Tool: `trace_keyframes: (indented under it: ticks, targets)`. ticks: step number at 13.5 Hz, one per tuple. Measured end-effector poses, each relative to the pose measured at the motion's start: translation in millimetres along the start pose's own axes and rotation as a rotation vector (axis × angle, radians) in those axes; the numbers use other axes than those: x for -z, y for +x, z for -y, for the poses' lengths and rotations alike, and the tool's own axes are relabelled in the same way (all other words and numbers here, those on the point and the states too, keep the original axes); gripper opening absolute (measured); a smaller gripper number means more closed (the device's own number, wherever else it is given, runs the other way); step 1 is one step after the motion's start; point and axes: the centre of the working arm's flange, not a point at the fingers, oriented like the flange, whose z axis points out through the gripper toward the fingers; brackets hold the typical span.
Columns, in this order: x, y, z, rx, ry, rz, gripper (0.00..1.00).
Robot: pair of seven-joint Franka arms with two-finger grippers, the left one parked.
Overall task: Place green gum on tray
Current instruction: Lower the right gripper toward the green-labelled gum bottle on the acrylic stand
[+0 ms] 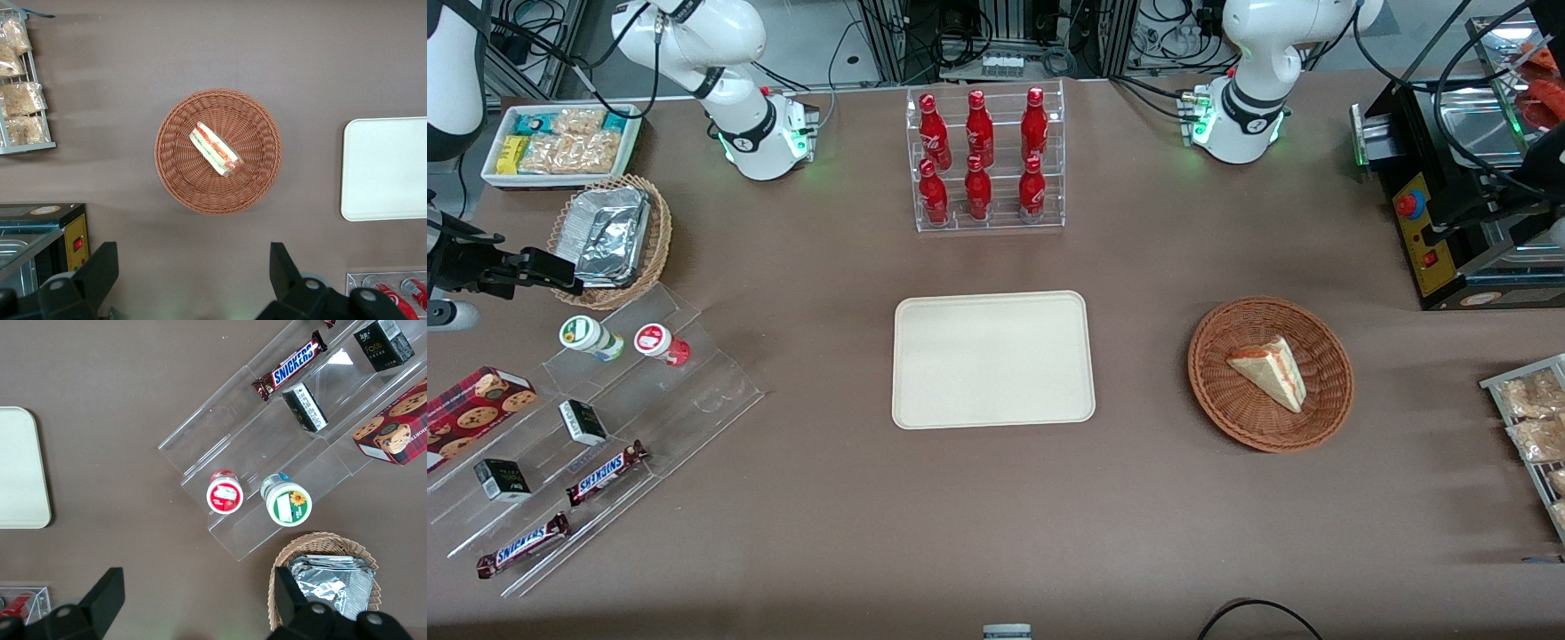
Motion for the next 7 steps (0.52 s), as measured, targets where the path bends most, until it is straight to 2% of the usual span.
trace_keyframes:
  ticks: [5, 7]
  targets:
    - [-4, 0, -12, -0.021, 0.009, 0.005, 1.00]
    - [-13, 3, -25, 0.048, 0.010, -0.005, 1.00]
